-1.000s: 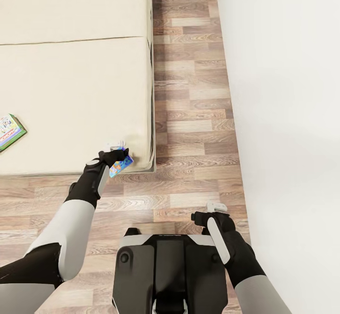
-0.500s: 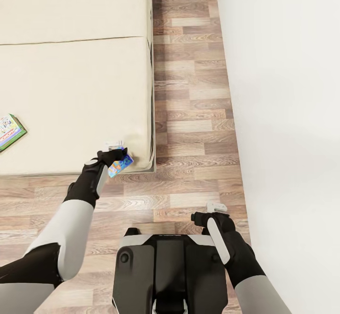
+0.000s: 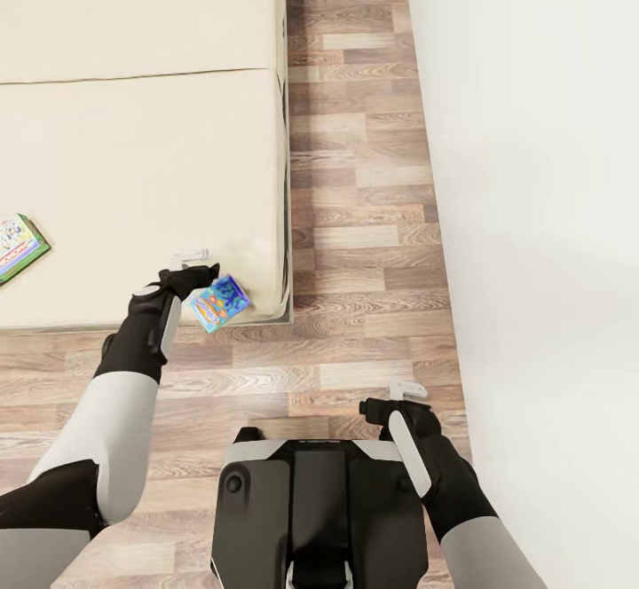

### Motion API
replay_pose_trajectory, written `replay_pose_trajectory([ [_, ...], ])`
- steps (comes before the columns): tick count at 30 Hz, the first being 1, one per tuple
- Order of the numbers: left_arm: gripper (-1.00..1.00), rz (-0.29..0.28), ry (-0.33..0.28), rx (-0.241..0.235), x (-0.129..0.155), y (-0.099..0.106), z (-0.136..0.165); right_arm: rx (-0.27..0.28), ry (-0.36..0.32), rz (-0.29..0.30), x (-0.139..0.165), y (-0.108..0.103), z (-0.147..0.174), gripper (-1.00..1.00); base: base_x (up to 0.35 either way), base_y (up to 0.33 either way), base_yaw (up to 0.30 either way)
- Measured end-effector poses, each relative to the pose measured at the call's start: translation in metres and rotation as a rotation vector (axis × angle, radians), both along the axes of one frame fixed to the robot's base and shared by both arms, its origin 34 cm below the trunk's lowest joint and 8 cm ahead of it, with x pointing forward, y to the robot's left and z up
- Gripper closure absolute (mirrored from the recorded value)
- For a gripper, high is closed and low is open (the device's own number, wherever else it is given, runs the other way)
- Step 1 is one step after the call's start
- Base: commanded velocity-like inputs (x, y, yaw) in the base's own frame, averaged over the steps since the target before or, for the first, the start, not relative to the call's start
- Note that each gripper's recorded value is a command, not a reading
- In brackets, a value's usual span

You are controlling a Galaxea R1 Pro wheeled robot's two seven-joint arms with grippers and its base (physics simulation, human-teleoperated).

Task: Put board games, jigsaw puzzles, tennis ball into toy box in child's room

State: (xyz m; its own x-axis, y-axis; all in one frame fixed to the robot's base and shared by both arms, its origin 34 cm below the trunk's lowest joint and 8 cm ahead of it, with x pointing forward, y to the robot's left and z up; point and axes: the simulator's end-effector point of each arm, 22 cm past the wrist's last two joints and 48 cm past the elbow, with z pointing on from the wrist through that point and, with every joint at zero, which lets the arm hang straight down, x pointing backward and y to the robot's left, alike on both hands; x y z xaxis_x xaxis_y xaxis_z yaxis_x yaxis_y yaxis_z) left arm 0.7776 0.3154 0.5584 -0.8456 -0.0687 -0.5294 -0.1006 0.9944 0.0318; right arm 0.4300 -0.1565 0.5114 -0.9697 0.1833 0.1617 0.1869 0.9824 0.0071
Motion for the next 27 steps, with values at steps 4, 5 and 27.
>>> replay_pose_trajectory([
  [4,-1.00,-0.007,0.000,-0.007,0.006,0.007,0.009,-0.001,0.000,0.000,-0.001,0.000,0.000,-1.00,0.000,0.000,0.000],
  [5,-1.00,-0.011,0.004,-0.020,0.006,0.008,0.011,-0.001,0.000,-0.001,-0.001,0.000,-0.001,-1.00,0.000,0.000,0.000],
  [27,-1.00,0.017,0.148,-0.374,-0.053,0.085,0.065,-0.005,-0.009,-0.005,0.001,-0.002,-0.001,-1.00,0.000,0.000,0.000],
])
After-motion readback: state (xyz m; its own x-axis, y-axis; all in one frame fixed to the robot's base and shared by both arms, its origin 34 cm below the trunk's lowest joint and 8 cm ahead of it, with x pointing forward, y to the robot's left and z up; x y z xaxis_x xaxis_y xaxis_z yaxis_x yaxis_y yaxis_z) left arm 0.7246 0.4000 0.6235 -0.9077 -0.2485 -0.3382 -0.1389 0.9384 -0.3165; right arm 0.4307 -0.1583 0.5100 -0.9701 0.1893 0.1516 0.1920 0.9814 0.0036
